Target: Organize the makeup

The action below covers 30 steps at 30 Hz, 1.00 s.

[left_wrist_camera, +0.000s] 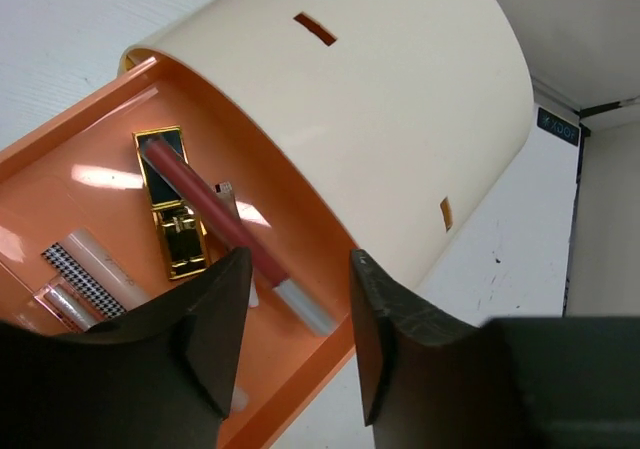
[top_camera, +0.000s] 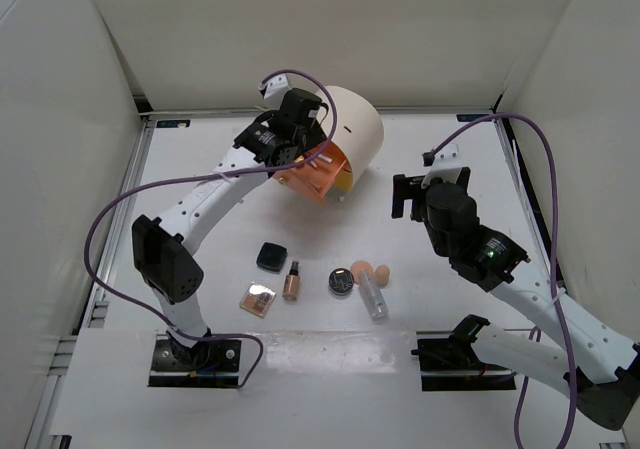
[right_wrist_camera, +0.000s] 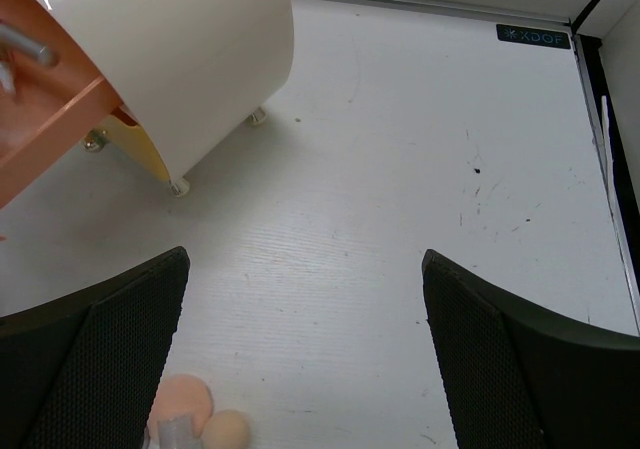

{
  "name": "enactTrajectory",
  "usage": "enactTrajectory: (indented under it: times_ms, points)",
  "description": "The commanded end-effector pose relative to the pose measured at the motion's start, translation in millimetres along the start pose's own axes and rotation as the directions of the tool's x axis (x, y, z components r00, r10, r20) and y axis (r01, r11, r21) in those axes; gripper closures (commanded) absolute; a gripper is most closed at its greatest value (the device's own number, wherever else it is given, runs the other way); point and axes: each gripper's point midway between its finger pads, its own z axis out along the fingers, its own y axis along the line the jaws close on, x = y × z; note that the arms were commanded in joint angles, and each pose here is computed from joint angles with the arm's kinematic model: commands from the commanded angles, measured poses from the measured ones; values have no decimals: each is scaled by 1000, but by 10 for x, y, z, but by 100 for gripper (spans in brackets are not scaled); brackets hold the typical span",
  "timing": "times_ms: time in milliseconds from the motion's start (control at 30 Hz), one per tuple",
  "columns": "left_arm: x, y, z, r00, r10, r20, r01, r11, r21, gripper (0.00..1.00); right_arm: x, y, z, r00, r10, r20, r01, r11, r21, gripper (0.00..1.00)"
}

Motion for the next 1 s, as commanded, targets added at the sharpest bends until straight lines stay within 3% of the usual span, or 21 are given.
enactTrajectory:
  times_ms: [0,200,267,300,367,433,467,533,567,600,667,700,733,767,800,900,933,967]
  points:
    - [-79,-58,-248,1000,-31,5,31,999,44,43,-177,-47,10,998,31,61,-33,999,27,1]
    - [-214,-23,-499,999,-10,40,8,999,49,19,-437,-52,137,993,-2,118,-6,998,68,1]
    - [-299,82,-612,997,36,75,-38,999,27,3,-518,31,254,994,-11,113,7,999,43,1]
    - [-429,111,-781,994,29,107,-35,998,47,2,-691,62,289,992,1,124,-4,1000,26,1]
    - [-447,224,-871,988,90,128,-97,994,48,2,-629,97,662,999,7,44,-6,1000,-13,1]
    - [-473,422,-1039,981,117,157,-126,991,47,2,-746,-116,1020,998,59,4,-59,998,9,1]
    - [-496,462,-1105,972,153,178,-166,984,60,2,-784,-11,1125,998,66,-12,-67,994,-89,1]
    - [-424,625,-1251,967,181,178,-197,977,81,2,-981,-165,1410,996,84,-7,-84,987,-137,1]
    - [-396,678,-1295,962,208,178,-227,969,94,2,-1050,24,1430,999,50,-1,-48,953,-299,1]
    - [-254,777,-1335,957,245,155,-264,957,120,2,-1277,6,1455,998,54,41,-37,939,-342,1]
    - [13,977,-1242,940,323,111,-335,935,116,2,-1253,16,1651,998,63,15,-47,865,-499,1]
    - [94,994,-1254,933,347,100,-358,922,145,2,-1505,-5,1647,995,76,61,-30,834,-551,1]
    - [193,1022,-1237,924,373,81,-381,910,164,2,-1308,-64,1884,995,95,-17,-86,800,-593,1]
    - [287,1051,-1214,913,404,58,-407,895,181,2,-1326,-17,1908,995,94,-24,-86,743,-663,1]
    - [436,1111,-1153,893,448,39,-446,873,196,2,-1340,133,1815,995,97,-38,-90,621,-779,1]
    - [701,1176,-1063,863,505,-3,-489,837,246,2,-1360,204,2010,990,124,-73,-124,477,-870,1]
    - [723,1187,-1037,863,506,-9,-489,838,243,3,-1471,185,2033,990,131,-52,-107,458,-883,2]
    - [799,1230,-983,858,513,-27,-493,837,237,4,-1320,238,2176,988,130,-88,-136,426,-895,1]
